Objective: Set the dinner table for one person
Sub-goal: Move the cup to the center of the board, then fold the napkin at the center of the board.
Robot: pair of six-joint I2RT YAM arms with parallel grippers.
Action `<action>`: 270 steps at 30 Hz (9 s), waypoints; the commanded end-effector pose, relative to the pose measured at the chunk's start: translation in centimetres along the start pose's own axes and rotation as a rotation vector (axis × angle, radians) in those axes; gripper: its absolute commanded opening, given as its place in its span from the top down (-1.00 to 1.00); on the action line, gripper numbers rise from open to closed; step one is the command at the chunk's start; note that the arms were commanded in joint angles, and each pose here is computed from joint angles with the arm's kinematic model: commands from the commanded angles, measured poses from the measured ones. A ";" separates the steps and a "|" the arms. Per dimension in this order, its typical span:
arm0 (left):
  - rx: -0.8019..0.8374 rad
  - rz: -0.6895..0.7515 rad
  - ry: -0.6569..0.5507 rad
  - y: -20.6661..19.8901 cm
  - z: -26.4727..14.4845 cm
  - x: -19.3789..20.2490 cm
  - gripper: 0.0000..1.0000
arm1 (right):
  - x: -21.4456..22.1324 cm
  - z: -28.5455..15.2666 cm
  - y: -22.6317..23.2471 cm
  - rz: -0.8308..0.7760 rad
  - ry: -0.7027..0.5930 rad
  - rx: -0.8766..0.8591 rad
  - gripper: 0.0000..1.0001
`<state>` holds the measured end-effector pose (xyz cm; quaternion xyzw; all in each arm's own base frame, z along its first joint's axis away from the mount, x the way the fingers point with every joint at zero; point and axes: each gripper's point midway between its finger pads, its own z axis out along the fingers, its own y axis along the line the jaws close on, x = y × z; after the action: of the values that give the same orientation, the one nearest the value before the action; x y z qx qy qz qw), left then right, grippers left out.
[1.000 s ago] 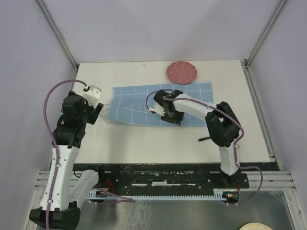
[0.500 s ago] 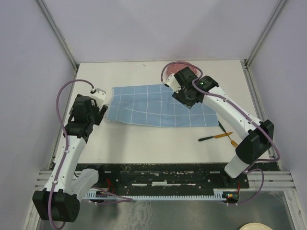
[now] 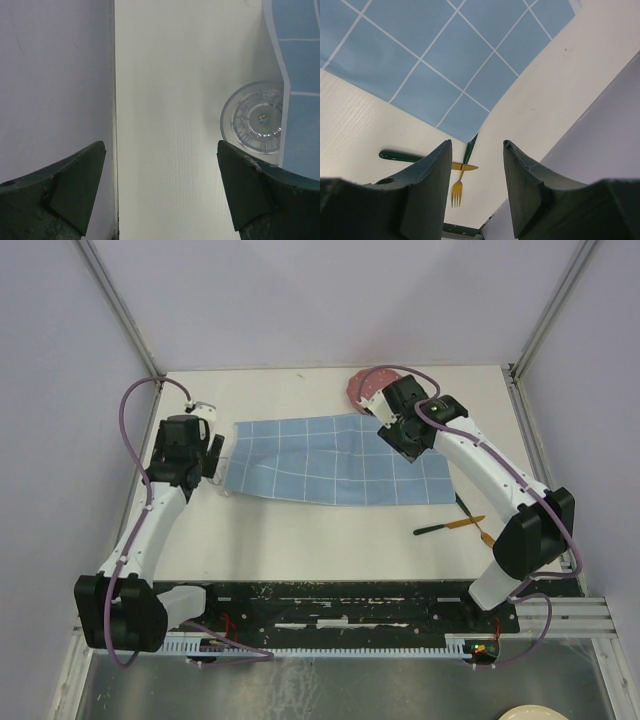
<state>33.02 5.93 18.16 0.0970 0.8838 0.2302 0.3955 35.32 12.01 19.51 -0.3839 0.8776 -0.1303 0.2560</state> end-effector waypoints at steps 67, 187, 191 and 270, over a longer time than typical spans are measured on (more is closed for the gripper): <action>0.126 -0.202 0.267 -5.2 7.1 3.1 0.95 | 2.5 0.8 -2.0 0.066 0.041 0.036 0.06; -0.007 -0.231 0.121 7.9 -9.8 3.0 -0.29 | -25.8 7.5 41.1 -0.625 -0.607 -0.337 -0.39; -0.007 -0.239 0.117 7.9 -10.1 3.0 -0.29 | -25.3 8.8 41.6 -0.620 -0.593 -0.341 -0.34; 0.202 -0.328 -0.039 6.6 -4.7 -5.6 -0.18 | -17.1 -15.0 18.6 -0.438 -0.668 -0.207 0.97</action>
<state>31.92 8.39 25.39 0.0098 0.9149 0.0825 0.3950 24.24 40.30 26.06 -0.6396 0.6483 0.0451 0.4106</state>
